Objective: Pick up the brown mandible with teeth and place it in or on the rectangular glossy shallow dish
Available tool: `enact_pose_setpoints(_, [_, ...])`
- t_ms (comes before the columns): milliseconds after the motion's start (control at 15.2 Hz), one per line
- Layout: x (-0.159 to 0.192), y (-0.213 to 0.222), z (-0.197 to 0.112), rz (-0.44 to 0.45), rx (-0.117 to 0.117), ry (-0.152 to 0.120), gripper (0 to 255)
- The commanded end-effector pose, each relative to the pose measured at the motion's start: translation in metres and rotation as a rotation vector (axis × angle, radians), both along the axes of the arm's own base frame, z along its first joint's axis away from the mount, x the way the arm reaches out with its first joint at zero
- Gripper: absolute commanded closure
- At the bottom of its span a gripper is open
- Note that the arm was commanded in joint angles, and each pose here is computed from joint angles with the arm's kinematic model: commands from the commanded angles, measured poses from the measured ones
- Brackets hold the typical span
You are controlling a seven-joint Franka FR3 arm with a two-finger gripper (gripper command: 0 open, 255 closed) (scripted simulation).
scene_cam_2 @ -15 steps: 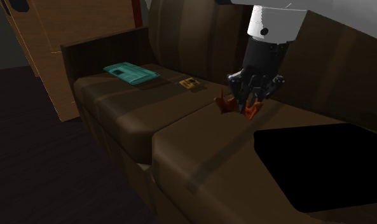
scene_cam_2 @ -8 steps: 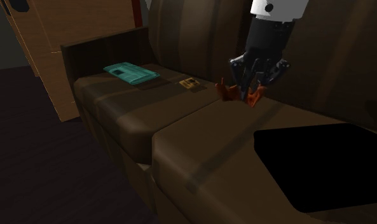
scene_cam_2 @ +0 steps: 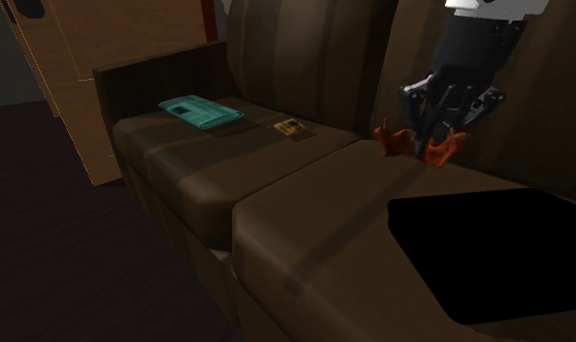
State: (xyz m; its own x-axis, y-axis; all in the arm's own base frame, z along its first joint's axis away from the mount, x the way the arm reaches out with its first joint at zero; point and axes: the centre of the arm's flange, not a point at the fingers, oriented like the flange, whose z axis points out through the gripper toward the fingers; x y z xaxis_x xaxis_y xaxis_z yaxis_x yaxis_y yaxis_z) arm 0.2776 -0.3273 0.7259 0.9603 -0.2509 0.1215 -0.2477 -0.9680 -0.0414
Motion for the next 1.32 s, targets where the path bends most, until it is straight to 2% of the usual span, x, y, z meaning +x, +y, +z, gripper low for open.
enact_pose_setpoints(0, [-0.021,-0.017,-0.003,0.001,0.0,0.0,255])
enact_pose_setpoints(528, [-0.106,-0.092,-0.008,0.001,0.0,0.0,255])
enact_pose_setpoints(1254, [-0.106,-0.092,-0.066,0.001,0.0,0.0,255])
